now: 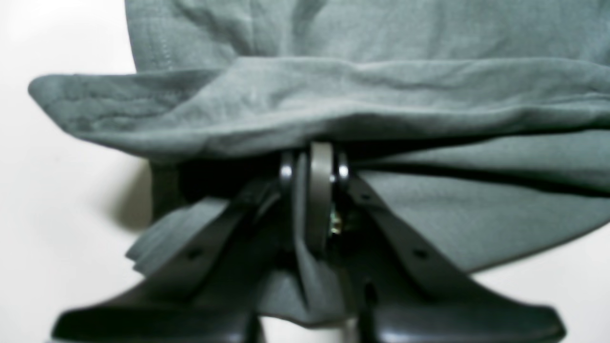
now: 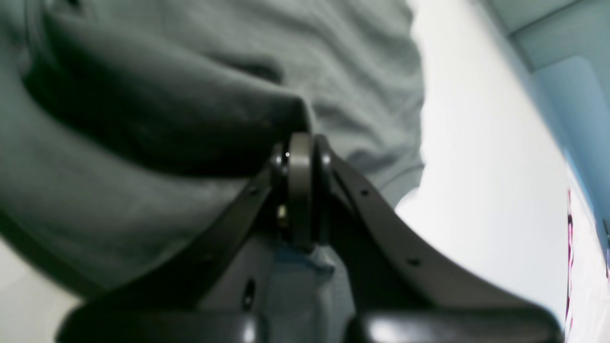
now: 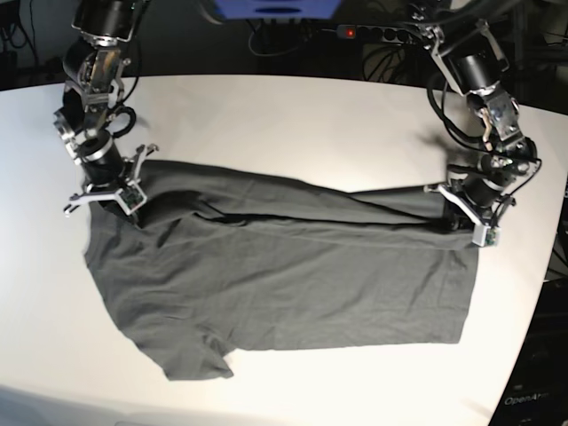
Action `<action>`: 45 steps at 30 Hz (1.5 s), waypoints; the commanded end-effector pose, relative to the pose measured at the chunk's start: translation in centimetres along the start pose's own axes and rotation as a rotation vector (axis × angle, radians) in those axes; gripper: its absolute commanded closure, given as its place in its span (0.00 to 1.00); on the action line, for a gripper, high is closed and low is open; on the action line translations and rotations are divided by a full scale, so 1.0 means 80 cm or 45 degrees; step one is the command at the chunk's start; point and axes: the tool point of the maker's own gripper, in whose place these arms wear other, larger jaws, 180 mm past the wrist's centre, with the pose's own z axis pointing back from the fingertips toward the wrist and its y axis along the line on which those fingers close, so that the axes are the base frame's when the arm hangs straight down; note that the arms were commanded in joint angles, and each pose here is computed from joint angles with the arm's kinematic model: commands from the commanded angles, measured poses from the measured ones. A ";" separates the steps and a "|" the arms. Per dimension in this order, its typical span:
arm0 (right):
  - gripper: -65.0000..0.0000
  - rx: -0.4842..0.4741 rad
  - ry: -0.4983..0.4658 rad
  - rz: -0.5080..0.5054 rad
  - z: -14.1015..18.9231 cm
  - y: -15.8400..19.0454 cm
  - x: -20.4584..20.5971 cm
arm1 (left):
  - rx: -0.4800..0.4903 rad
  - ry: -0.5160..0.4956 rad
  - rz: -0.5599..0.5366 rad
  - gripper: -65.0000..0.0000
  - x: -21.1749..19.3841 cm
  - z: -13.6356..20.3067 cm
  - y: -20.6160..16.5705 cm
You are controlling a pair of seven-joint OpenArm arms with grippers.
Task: Fold the T-shirt properly
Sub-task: 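Drag both held shoulder edges toward the robot to smooth the shirt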
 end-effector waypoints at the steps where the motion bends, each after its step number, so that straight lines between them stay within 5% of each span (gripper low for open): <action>1: 0.98 -0.044 -0.040 0.017 -0.003 -0.017 0.011 | 0.066 0.173 -0.055 0.96 -0.034 0.006 0.018; 6: 0.93 -0.027 -0.026 0.014 -0.002 -0.008 0.006 | 0.065 0.173 -0.056 0.96 -0.033 0.006 0.018; 12: 0.50 -0.016 -0.035 0.004 -0.001 -0.001 0.008 | 0.062 0.173 -0.059 0.96 -0.033 0.006 0.017; 18: 0.32 -0.006 -0.029 0.006 0.002 0.004 0.006 | 0.064 0.174 -0.060 0.96 -0.033 0.006 0.018; 45: 0.34 -0.038 0.007 -0.004 0.040 0.016 -0.001 | 0.129 0.005 -0.153 0.96 0.032 0.028 0.014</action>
